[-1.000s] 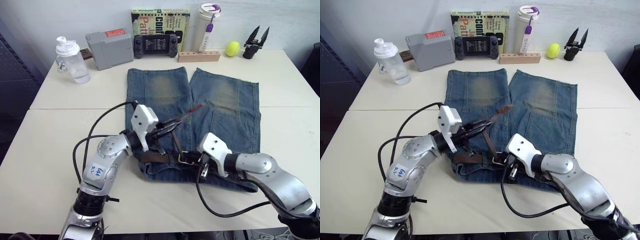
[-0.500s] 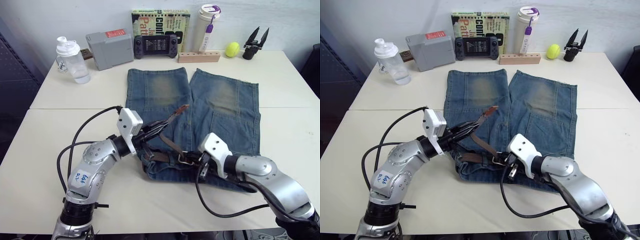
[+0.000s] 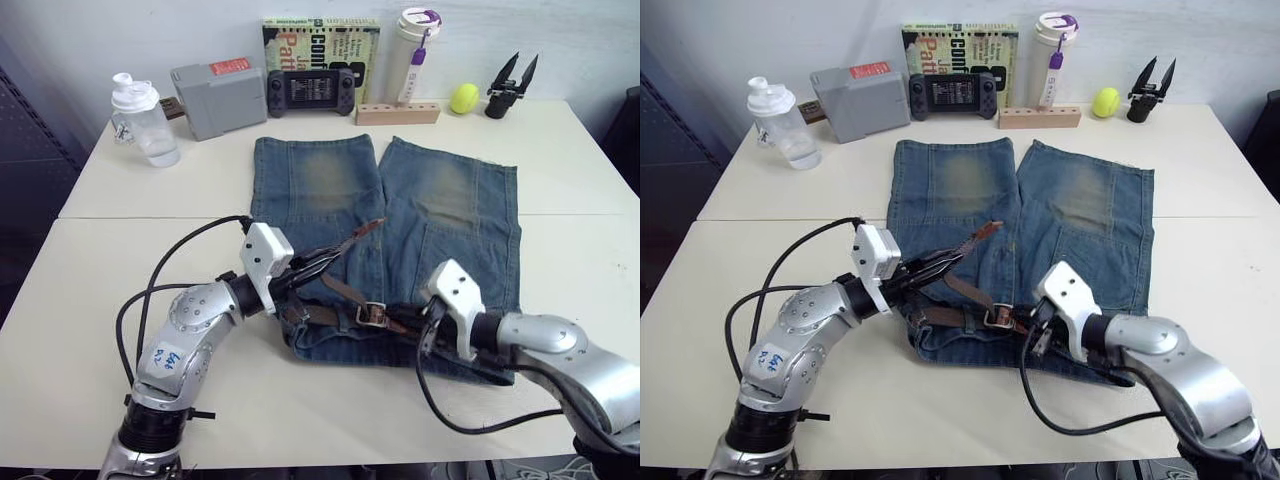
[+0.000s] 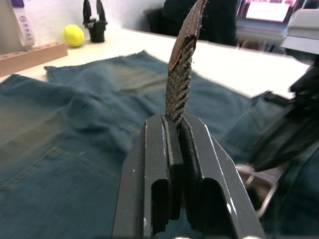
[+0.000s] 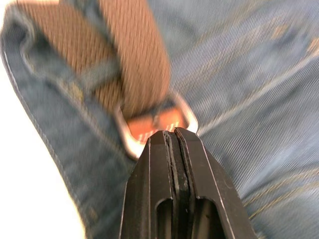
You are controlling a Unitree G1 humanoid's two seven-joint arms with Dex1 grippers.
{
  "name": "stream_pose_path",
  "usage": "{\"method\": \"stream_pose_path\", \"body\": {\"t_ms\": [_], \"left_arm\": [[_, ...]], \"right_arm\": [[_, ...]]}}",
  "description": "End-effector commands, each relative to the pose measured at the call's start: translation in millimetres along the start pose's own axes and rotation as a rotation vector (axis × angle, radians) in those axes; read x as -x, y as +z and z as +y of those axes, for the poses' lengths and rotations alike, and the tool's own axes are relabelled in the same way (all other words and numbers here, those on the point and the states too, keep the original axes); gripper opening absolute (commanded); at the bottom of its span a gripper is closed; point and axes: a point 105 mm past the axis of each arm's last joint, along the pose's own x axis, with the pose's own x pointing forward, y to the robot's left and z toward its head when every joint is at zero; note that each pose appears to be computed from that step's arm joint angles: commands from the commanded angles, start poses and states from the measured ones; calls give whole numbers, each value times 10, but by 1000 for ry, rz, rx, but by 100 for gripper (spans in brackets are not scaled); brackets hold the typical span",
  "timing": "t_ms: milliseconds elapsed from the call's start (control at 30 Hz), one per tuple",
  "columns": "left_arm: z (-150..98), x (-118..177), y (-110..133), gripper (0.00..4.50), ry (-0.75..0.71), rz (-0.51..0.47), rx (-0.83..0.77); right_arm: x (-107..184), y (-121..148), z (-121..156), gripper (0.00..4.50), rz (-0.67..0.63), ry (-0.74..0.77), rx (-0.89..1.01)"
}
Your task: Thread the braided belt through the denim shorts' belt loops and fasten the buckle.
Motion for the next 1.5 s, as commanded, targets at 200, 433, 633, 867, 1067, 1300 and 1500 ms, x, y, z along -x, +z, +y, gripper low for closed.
{"method": "stream_pose_path", "body": {"t_ms": [200,433,633,867,1067,1300,1500], "left_arm": [[-78,13,57,0,-23,-29,-68],[-90,1,53,0,-26,-29,-68],[-34,20,63,0,-5,-29,-80],[57,111,-18,0,9,23,-144],[22,136,-41,0,-15,31,-152],[18,123,-19,0,-16,24,-160],[24,129,-8,0,-11,22,-166]], "right_arm": [[-57,25,49,4,-7,-7,46],[-194,138,87,4,-31,15,76],[-288,118,186,4,2,51,112],[-208,227,120,4,-38,16,115],[-87,372,48,4,-90,-12,112],[-175,267,78,4,-61,-13,91],[-228,83,27,4,11,-34,83]]}}
